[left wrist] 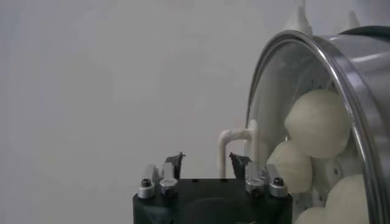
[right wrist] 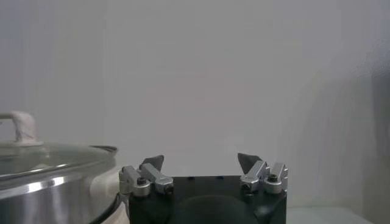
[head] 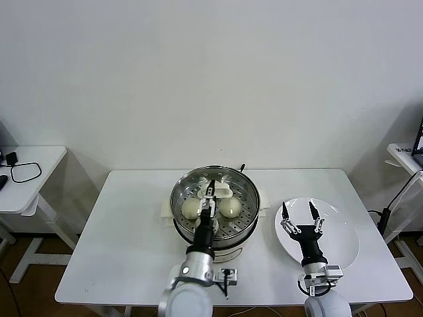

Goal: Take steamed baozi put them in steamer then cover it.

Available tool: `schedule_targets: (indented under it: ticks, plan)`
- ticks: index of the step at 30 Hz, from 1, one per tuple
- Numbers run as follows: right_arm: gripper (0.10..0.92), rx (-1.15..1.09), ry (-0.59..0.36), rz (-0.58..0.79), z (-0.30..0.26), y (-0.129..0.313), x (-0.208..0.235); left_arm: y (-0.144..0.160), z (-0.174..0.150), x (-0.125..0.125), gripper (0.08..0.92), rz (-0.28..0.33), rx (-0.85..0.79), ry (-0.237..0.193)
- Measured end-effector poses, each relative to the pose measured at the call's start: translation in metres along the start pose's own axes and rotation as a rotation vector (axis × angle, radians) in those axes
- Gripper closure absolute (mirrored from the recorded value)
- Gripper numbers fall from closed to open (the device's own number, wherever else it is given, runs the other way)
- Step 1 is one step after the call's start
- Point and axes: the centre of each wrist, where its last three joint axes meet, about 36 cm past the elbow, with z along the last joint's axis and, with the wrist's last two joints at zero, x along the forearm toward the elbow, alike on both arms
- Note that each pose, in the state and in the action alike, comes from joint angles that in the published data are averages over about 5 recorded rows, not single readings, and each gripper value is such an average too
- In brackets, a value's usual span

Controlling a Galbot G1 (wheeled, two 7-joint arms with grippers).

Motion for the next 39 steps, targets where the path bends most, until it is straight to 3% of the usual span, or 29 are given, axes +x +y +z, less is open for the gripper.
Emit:
schedule_targets:
  ticks: [5,11,17,24,39]
  plan:
    - [0.2,-0.001,0.002,0.003,-0.005,-0.003,0.001,0.019,0.024,0.022,0.179,-0.017,0.109,0.007]
    - [0.2,0.004,0.007,0.0,-0.018,-0.005,0.0,0.036,0.061,0.041,0.177,-0.008,0.391,0.027]
    - [0.2,0.005,0.013,-0.009,-0.036,-0.003,-0.002,0.033,0.1,0.051,0.177,0.011,0.7,0.06]
    - [0.2,-0.001,0.018,-0.026,-0.053,0.003,-0.002,0.02,0.134,0.064,0.177,-0.007,0.965,0.115]
    - [0.2,0.013,0.021,-0.019,-0.073,0.008,0.004,0.003,0.168,0.08,0.177,-0.043,1.155,0.155]
